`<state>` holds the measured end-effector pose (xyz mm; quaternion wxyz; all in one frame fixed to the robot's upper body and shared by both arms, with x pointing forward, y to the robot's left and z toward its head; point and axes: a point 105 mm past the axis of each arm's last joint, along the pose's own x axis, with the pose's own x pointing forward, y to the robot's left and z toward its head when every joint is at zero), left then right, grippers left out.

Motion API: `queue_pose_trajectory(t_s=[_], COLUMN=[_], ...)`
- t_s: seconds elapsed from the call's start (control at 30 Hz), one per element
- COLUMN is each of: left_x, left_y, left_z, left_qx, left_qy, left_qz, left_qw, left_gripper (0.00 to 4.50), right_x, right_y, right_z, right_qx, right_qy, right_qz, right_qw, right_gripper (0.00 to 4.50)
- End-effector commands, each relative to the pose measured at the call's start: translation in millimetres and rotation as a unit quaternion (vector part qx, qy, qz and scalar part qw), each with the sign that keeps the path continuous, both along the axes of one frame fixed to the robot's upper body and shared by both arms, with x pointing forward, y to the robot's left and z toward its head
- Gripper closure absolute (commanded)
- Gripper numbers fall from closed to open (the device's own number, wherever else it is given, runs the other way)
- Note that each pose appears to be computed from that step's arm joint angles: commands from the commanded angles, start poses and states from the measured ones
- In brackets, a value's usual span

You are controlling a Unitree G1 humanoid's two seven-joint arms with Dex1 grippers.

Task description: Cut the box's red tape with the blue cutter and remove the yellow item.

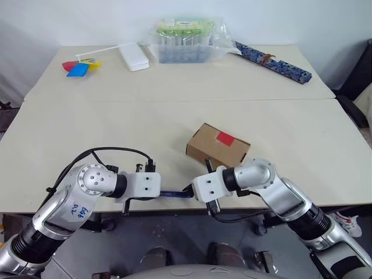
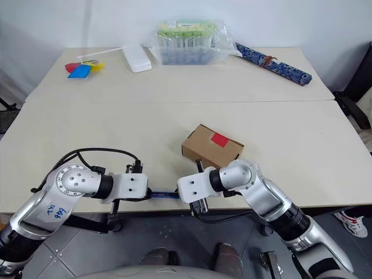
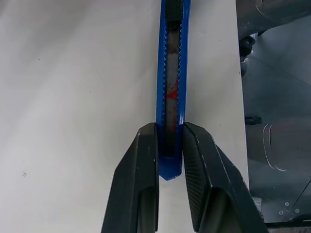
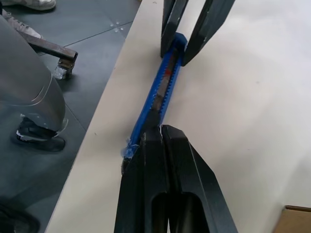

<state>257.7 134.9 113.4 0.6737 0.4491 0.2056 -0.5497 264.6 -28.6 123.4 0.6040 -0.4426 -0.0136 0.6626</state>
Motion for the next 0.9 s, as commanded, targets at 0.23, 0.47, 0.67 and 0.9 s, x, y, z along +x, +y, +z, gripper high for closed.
queue_pose_trajectory(t_s=[0.23,0.47,0.67,0.9], left_x=[-6,-6,-8,-7], left_y=[-2,-2,-3,-4], left_z=[-16,-16,-16,-16], left_qx=[0.006,0.004,0.002,0.001], left_qy=[0.037,0.036,0.039,0.038], left_qz=[-0.002,0.0,0.003,0.003], left_qw=[0.999,0.999,0.999,0.999], left_gripper=[4.12,4.12,4.12,4.12], right_x=[-1,0,-4,-3], right_y=[-6,-5,5,19], right_z=[-14,-19,-20,-19], right_qx=[-0.025,-0.027,-0.02,-0.012], right_qy=[-0.007,-0.006,-0.003,-0.007], right_qz=[0.007,0.009,0.021,0.03], right_qw=[1.0,1.0,1.0,0.999], right_gripper=[4.45,4.45,4.45,4.45])
